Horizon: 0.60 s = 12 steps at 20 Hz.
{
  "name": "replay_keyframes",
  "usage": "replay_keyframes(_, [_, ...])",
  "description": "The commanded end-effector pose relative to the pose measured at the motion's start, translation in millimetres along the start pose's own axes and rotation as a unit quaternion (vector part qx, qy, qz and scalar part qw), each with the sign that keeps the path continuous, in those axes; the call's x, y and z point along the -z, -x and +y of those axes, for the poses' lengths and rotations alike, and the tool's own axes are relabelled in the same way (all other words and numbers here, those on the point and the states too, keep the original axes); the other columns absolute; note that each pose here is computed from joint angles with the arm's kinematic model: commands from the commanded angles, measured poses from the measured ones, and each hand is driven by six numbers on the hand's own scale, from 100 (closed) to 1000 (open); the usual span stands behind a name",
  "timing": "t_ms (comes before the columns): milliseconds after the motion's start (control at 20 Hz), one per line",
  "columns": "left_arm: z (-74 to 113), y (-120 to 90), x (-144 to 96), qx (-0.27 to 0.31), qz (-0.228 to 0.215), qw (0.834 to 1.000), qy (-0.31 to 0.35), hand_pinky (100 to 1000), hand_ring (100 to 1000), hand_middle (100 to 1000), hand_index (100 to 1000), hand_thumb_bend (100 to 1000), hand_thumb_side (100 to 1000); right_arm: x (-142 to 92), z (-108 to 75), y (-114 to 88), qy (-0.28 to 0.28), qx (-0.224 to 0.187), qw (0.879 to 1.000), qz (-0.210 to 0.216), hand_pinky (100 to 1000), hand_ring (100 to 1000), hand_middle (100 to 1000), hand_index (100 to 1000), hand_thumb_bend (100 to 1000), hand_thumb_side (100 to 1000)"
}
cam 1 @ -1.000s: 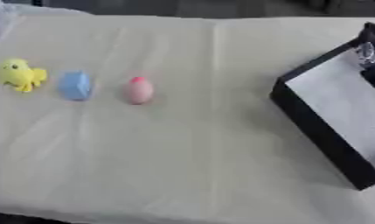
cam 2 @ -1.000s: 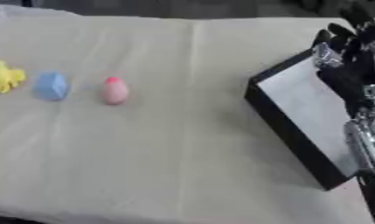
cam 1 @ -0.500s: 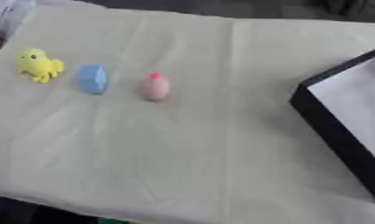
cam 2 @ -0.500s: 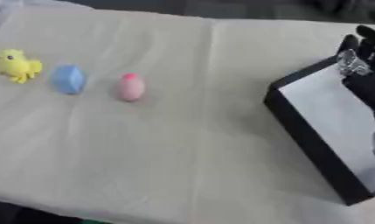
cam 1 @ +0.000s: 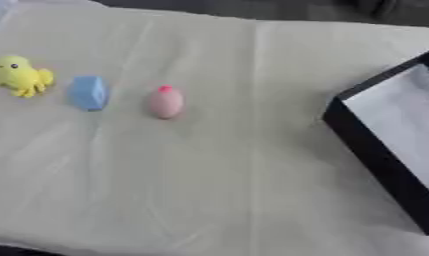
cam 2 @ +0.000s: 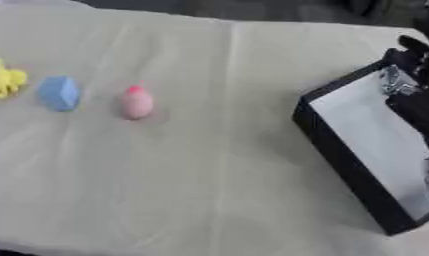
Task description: Pick up the objects with one hand, pass them to the other hand, and then place them into the box on the other side of the table.
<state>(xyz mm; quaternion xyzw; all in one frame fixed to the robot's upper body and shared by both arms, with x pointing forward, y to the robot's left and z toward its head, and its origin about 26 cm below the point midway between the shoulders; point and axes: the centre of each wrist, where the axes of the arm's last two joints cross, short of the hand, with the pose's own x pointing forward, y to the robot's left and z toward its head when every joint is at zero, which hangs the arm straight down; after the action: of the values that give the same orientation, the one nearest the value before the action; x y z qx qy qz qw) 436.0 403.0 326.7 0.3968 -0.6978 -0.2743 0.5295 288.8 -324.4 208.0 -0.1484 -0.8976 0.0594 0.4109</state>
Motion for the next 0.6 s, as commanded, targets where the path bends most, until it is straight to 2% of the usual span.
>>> replay_keyframes(50, [11.3, 5, 5, 0.057, 0.045, 0.997, 0.028, 940, 900, 811, 890, 769, 100, 6, -3.0, -10, -0.016, -0.012, 1.0, -0.021, 977, 920, 941, 1000, 100, 256])
replay_keyframes(200, [3.2, 11, 12, 0.082, 0.089, 0.991, 0.063, 936, 905, 813, 893, 774, 100, 6, -1.5, -10, -0.021, -0.011, 0.999, -0.022, 977, 919, 939, 1000, 100, 257])
replay_keyframes(350, [2.1, 24, 14, 0.104, 0.119, 0.983, 0.093, 930, 907, 810, 887, 743, 100, 6, 0.4, -10, -0.024, -0.009, 0.999, -0.02, 978, 918, 937, 1000, 100, 262])
replay_keyframes(500, [-2.6, 41, 14, 0.111, 0.144, 0.978, 0.102, 928, 903, 805, 897, 730, 100, 5, 2.0, -9, -0.024, -0.007, 1.0, -0.017, 978, 917, 936, 1000, 100, 267])
replay_keyframes(600, [-7.5, 52, 13, 0.121, 0.164, 0.974, 0.098, 919, 895, 794, 902, 681, 100, 5, 3.6, -9, -0.026, -0.005, 1.0, -0.016, 978, 916, 934, 1000, 100, 270])
